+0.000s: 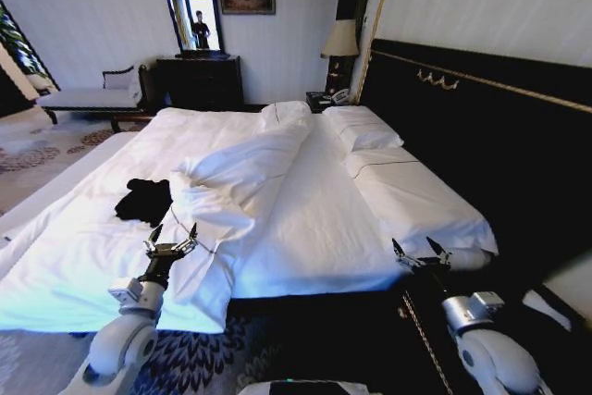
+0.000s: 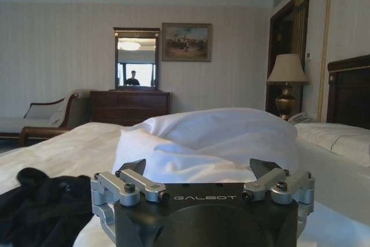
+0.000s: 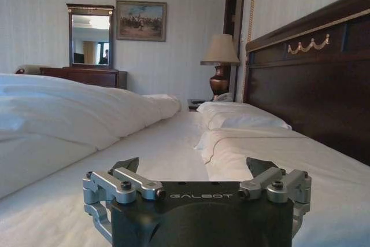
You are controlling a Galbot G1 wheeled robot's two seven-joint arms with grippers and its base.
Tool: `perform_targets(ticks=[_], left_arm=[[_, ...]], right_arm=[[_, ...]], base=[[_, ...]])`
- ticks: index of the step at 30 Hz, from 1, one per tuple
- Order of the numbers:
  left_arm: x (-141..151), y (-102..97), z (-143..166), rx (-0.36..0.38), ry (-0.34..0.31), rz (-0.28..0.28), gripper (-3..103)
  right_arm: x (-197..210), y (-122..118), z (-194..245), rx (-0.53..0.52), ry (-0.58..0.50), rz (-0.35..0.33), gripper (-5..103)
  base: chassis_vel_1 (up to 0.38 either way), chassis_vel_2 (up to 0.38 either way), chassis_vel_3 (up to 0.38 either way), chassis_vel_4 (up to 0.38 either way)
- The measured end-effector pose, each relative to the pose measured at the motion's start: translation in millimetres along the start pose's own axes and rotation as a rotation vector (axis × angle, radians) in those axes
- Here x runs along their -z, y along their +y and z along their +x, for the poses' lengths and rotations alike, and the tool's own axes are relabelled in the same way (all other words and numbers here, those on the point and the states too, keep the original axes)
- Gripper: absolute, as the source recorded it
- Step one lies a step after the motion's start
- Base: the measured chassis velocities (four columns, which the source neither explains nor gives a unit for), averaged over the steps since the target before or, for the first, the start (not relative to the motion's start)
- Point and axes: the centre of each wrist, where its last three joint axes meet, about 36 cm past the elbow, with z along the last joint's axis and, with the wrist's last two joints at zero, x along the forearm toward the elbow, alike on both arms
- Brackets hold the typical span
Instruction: Fold the clothes on the bed.
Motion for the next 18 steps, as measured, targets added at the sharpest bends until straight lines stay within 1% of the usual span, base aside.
perform_targets(ticks=[3, 11, 18], left_arm=[[1.6, -1.4, 2.1, -0.013, -0.004, 0.004, 100], [6.4, -3.3, 2.6, -0.015, -0.007, -0.004, 100], [8.0, -6.0, 5.2, -0.039, 0.0, -0.006, 100]], right_arm=[[2.2, -0.5, -0.3, 0.005, -0.009, 0.008, 100], [0.5, -2.5, -2.8, 0.002, -0.024, 0.008, 100], [-3.1, -2.4, -3.3, 0.0, -0.028, 0.001, 100]], base=[[-0.092, 0.113, 0.093, -0.108], [-0.088, 0.092, 0.095, -0.083], [-0.177, 0.166, 0.175, -0.169]])
